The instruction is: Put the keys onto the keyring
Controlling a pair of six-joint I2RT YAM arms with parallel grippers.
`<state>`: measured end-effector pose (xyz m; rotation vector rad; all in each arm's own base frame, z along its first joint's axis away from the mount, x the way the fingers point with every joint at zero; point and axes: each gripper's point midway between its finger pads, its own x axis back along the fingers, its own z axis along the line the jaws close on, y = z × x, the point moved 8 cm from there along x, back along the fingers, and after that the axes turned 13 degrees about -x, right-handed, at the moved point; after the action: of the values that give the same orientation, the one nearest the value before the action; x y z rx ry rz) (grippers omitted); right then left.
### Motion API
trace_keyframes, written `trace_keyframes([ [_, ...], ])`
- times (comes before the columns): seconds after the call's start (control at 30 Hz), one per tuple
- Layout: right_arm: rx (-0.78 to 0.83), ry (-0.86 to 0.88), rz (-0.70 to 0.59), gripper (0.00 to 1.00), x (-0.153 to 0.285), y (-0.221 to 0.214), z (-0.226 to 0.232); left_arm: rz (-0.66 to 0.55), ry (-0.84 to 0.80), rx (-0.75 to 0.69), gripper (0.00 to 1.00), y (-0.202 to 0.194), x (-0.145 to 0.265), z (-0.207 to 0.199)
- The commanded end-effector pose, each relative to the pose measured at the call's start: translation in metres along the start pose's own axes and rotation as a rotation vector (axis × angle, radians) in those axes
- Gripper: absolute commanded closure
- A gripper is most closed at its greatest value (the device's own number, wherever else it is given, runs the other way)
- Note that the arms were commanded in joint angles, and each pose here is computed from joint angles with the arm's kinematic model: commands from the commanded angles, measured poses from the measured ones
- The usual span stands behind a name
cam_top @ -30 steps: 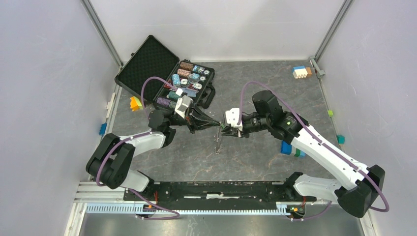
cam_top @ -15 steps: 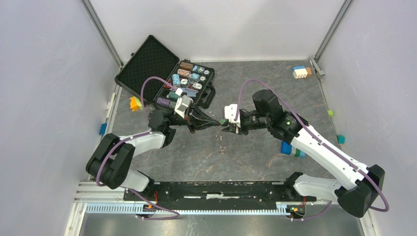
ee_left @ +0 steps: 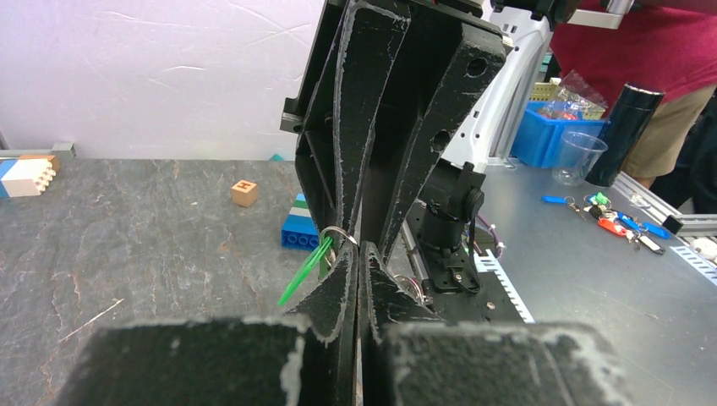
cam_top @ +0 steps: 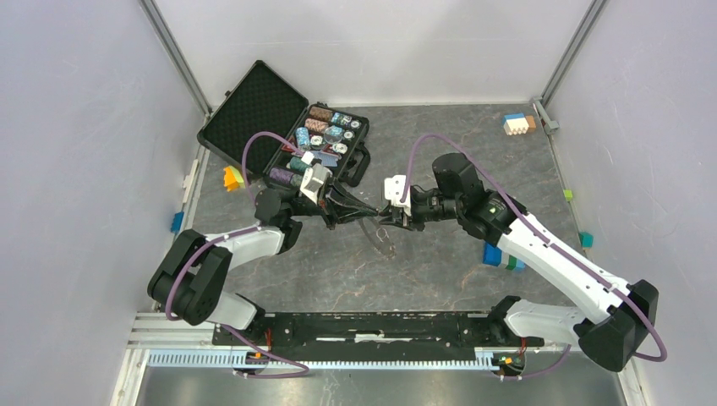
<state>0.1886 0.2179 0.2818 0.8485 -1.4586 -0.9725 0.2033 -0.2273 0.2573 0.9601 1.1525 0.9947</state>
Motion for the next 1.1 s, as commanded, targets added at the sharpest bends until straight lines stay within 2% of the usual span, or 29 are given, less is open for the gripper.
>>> trace_keyframes([
  [0.0, 0.023, -0.031, -0.064, 0.75, -0.0006, 0.0127, -0.0064, -0.033, -0.025, -0.089, 0.98, 0.0144, -0.0043, -0.0014],
  [0.2, 0.037, -0.029, -0.083, 0.75, 0.0025, 0.0153, -0.0037, -0.031, -0.026, -0.087, 0.98, 0.0129, -0.0043, -0.0017],
  [0.57, 0.036, 0.012, -0.078, 0.90, -0.0012, 0.0085, -0.0002, -0.034, -0.024, -0.089, 0.98, 0.0134, -0.0048, -0.0010],
  [0.73, 0.032, 0.004, -0.084, 0.90, -0.0012, 0.0103, -0.0009, -0.033, -0.023, -0.087, 0.98, 0.0129, -0.0045, -0.0011],
  [1.07, 0.036, -0.009, -0.110, 0.82, -0.0023, 0.0158, -0.0039, -0.035, -0.017, -0.085, 0.98, 0.0122, -0.0044, -0.0007],
])
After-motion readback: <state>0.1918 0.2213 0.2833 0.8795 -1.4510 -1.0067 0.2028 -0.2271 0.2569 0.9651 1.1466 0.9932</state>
